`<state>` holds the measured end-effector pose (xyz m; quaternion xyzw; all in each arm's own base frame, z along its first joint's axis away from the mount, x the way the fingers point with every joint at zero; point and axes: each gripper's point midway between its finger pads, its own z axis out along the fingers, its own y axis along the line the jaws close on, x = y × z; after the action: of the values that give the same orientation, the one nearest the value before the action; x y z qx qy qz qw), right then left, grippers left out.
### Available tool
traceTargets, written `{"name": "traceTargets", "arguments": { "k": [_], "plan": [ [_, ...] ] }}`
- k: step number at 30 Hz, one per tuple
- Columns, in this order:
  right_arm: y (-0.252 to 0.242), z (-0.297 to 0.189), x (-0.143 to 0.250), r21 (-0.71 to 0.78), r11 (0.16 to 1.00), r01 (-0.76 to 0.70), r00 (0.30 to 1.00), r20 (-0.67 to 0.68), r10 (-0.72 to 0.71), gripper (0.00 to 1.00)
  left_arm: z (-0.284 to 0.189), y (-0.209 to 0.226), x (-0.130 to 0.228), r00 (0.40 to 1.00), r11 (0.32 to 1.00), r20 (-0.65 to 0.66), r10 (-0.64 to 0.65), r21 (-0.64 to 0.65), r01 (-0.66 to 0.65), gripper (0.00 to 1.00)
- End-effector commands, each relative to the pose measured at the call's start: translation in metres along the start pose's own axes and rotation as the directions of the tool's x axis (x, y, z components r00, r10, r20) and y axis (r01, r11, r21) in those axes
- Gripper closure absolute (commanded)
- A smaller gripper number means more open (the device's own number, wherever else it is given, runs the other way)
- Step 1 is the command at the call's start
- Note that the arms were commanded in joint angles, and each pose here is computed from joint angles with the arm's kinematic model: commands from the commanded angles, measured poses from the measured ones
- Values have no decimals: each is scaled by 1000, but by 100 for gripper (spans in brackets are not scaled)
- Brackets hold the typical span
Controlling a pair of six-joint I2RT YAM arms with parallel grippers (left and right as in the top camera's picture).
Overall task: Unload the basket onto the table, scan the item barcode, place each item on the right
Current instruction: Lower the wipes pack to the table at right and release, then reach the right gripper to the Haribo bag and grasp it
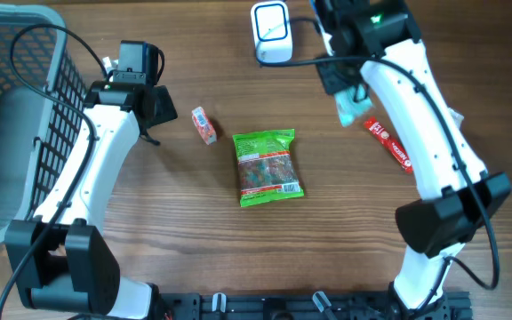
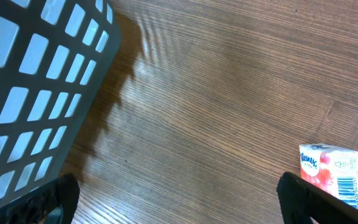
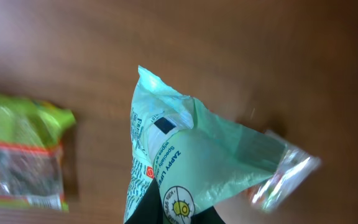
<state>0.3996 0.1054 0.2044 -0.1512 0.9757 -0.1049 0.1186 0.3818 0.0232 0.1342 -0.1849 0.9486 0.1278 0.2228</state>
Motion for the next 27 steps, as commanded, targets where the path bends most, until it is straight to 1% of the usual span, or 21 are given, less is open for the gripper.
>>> {"name": "traceTargets", "arguments": {
  "k": [1,4,6,7,8,9,10,11,13,15,16,17,18,19,20,21,23,24,25,27],
  "plan": [
    [-5,53,44,-46,995,-90,973,-217,78,96,-1,4,-2,1000,1000,9,7,-11,-7,0],
    [-23,91,75,-12,990,-138,940,-317,127,96,-1,4,-2,1000,1000,9,7,-11,-7,0],
    [-32,111,84,-1,984,-177,930,-327,167,96,-1,4,-2,1000,1000,9,7,-12,-7,0],
    [-37,122,87,3,980,-197,927,-325,188,92,-1,4,-2,1000,1000,9,7,-12,-7,0],
    [-41,131,89,8,976,-216,925,-320,207,64,-1,4,-2,1000,1000,9,7,-12,-7,0],
    [-45,136,91,11,973,-230,923,-316,221,46,-1,4,-2,1000,1000,9,7,-11,-7,0],
    [-51,140,91,23,970,-243,921,-307,238,44,-1,4,-2,1000,1000,9,7,-11,-7,0],
    [-62,141,91,67,961,-267,915,-295,275,43,-1,4,-2,1000,1000,9,7,-11,-7,0],
    [-89,135,91,192,933,-304,901,-260,347,41,-1,4,-2,1000,1000,9,7,-11,-7,0],
    [-93,126,86,203,935,-292,908,-249,337,40,-1,4,-2,1000,1000,9,7,-12,-7,0],
    [-87,120,82,174,939,-297,912,-241,333,40,-1,4,-2,1000,1000,9,7,-11,-7,0],
    [-75,116,75,113,946,-303,918,-232,321,40,-1,4,-2,1000,1000,9,7,-11,-7,0],
    [-56,111,67,17,957,-290,932,-223,287,40,-1,4,-2,1000,1000,9,7,-11,-7,0],
    [-26,103,59,-137,963,-232,957,-212,200,40,-1,4,-2,1000,1000,9,7,-11,-7,0],
    [4,94,54,-284,943,-175,973,-193,123,39,-1,4,-2,1000,1000,9,7,-11,-7,0],
    [37,81,47,-434,892,-123,985,-161,58,37,-1,4,-2,1000,1000,9,7,-11,-7,0],
    [86,59,38,-616,786,-51,995,-99,-13,35,-1,4,-2,1000,1000,9,7,-11,-7,0],
    [108,50,33,-668,744,-19,997,-67,-34,34,-1,4,-2,1000,1000,9,7,-11,-7,0],
    [121,47,30,-677,736,-8,998,-54,-40,34,-1,4,-2,1000,1000,9,7,-11,-7,0],
    [139,46,25,-659,752,29,998,-25,-61,33,-1,4,-2,1000,1000,9,7,-12,-7,0]
  ]
}}
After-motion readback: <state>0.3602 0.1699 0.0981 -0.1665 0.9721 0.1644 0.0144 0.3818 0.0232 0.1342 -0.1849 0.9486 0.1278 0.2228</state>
